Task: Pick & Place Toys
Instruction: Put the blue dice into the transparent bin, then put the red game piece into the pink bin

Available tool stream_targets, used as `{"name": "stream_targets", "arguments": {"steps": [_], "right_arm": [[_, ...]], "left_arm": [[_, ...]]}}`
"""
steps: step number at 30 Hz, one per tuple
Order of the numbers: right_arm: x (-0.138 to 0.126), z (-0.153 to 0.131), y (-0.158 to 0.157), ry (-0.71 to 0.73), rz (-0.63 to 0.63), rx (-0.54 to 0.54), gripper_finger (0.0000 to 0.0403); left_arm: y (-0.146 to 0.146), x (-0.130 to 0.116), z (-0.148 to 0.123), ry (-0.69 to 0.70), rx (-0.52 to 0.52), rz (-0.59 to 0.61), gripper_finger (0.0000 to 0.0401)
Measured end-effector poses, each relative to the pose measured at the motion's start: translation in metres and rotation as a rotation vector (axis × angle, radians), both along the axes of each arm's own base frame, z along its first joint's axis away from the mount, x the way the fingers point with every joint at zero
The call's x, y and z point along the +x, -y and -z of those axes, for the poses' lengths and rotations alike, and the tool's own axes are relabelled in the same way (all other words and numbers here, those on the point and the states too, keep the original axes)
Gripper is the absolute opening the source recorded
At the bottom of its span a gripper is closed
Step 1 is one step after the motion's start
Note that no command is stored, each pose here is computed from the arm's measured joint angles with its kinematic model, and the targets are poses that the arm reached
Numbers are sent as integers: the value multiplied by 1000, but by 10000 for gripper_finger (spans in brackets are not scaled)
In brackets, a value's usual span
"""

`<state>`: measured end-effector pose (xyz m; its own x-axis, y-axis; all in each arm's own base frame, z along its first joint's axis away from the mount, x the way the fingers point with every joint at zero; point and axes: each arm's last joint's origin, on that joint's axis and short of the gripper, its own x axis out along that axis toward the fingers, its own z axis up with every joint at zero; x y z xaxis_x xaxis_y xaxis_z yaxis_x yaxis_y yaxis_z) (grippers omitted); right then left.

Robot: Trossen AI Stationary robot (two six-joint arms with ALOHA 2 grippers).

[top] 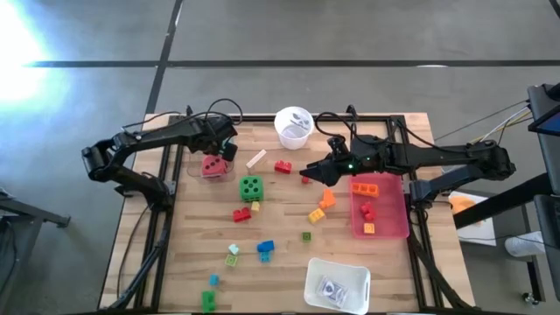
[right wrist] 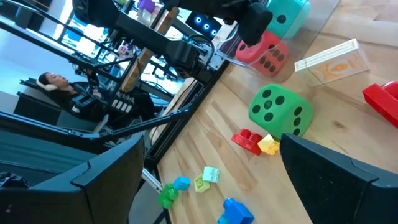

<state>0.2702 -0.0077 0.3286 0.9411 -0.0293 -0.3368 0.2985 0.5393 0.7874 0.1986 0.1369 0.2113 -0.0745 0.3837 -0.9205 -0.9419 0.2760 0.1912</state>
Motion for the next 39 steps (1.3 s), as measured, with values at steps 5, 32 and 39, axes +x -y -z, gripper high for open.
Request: {"name": "stream_targets", "arguments": {"steps": [5,32,39], "right_arm": [[0,0,0,0,0,0,362],[0,0,0,0,-2,-3,362],[0,0,0,-1,-2,-3,362]], "left_arm": [[0,0,0,-4,-3,5,85],[-3,7,-19,48,-1,26,270],[-3,7,-19,41,-2,40,270]]}}
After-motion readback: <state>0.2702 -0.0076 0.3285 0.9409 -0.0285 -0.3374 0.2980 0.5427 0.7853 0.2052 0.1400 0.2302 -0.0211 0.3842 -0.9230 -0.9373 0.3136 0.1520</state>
